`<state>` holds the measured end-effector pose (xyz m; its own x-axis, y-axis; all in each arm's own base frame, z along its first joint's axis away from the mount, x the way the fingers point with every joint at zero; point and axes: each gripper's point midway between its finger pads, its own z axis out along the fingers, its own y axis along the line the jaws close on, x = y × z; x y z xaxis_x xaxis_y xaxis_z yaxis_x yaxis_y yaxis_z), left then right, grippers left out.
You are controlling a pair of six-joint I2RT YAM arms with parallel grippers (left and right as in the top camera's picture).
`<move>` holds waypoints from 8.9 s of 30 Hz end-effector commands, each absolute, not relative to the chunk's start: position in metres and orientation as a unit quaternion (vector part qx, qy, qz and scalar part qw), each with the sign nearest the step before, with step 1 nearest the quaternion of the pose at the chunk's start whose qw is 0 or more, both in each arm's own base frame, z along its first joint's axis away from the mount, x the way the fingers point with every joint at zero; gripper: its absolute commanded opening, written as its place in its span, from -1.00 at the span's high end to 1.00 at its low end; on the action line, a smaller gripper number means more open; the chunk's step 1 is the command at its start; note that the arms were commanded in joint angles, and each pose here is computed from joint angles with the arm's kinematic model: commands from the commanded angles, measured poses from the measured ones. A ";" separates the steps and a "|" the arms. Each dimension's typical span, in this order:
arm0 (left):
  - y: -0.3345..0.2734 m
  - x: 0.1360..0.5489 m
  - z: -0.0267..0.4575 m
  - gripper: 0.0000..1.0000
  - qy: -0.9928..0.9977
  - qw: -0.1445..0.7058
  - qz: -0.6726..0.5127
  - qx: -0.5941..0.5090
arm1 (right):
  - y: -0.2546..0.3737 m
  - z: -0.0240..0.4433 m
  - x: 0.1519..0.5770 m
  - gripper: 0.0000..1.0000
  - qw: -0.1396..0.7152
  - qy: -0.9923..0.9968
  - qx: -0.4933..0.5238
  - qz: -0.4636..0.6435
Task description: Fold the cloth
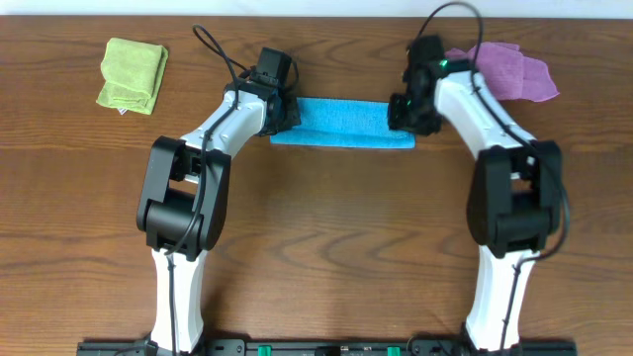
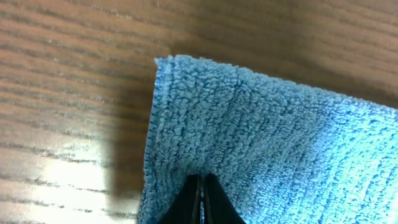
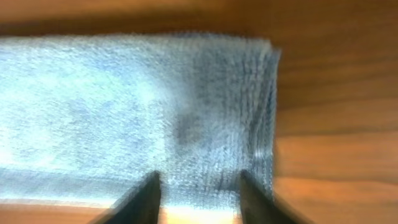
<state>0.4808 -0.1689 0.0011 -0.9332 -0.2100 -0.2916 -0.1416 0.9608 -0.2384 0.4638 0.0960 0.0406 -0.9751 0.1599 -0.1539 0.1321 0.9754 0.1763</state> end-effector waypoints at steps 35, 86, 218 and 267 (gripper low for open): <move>-0.156 0.447 -0.036 0.89 0.985 0.086 -0.082 -0.121 | 0.061 0.022 0.474 -0.55 0.121 0.924 0.083 0.354; -0.087 0.427 0.208 0.89 0.945 0.248 -0.149 -0.152 | 0.180 0.069 0.467 0.98 0.103 0.989 -0.104 -0.011; 0.165 0.592 0.198 0.88 0.647 0.344 -0.463 -0.498 | 0.135 0.138 0.417 0.96 0.028 0.993 -0.017 0.115; 0.172 0.529 0.048 -0.27 0.685 0.142 -0.409 -0.585 | 0.178 0.139 0.408 0.97 0.034 0.990 -0.064 0.120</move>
